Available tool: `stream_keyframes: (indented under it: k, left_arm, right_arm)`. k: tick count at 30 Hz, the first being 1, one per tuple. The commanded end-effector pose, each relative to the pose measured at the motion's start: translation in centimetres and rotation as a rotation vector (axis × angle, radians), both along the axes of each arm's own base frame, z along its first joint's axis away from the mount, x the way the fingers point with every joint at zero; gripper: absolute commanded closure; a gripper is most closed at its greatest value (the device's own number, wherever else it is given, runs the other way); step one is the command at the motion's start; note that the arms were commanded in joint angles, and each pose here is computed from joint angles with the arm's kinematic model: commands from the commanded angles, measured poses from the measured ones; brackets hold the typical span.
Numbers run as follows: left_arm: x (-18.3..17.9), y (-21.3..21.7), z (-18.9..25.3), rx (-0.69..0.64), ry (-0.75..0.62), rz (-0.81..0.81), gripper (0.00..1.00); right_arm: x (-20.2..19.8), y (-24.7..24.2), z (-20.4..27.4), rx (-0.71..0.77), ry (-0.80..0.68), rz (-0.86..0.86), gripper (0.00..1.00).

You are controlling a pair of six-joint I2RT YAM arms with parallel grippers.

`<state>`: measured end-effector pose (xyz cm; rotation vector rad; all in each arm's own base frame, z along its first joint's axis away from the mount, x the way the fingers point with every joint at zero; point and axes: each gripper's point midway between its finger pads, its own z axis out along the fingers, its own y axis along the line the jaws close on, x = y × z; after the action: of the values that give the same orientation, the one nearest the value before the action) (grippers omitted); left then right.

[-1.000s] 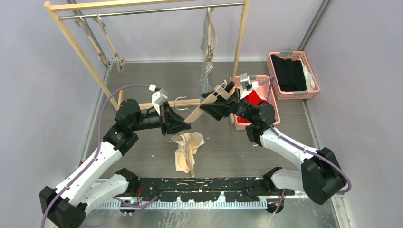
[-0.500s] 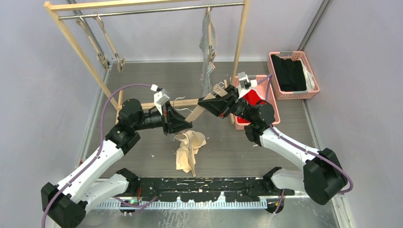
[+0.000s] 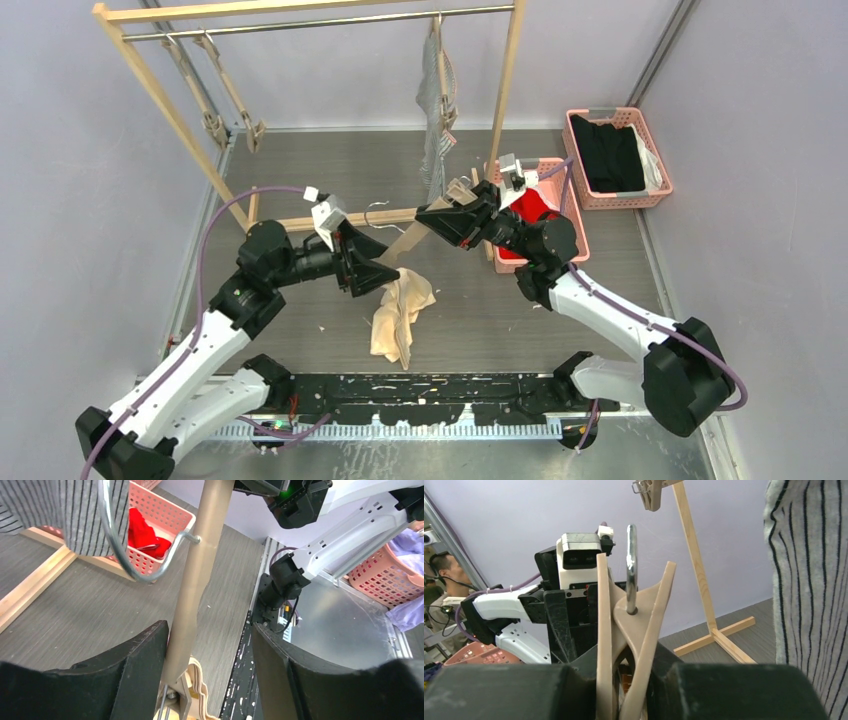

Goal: Remove the underwear clipped to the hanger

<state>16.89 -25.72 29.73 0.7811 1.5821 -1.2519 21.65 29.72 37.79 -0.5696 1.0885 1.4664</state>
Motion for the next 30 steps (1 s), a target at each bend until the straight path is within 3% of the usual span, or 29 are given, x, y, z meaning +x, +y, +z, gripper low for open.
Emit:
stream_keyframes:
  k: [1,11,25,28,30]
  left_arm:
    - [-0.2,1.0,-0.3,0.028,-0.061,0.046,0.36]
    - [0.3,2.2,-4.3,0.079,-0.042,0.126,0.29]
    - [0.1,1.8,-1.5,-0.015,-0.126,0.11,0.3]
    - [-0.1,1.6,-1.5,-0.015,-0.125,0.091,0.41]
    - [-0.4,1.3,-1.7,-0.009,-0.115,0.056,0.65]
  right_arm:
    - [-0.6,-1.3,3.5,0.087,-0.096,-0.054,0.99]
    - [-1.4,-2.0,4.7,0.112,-0.106,-0.054,0.99]
    - [-1.4,-1.9,4.1,0.092,-0.096,-0.058,0.99]
    - [-1.3,-1.8,4.0,0.09,-0.091,-0.056,0.99]
    - [-1.2,-1.8,4.0,0.089,-0.086,-0.056,0.99]
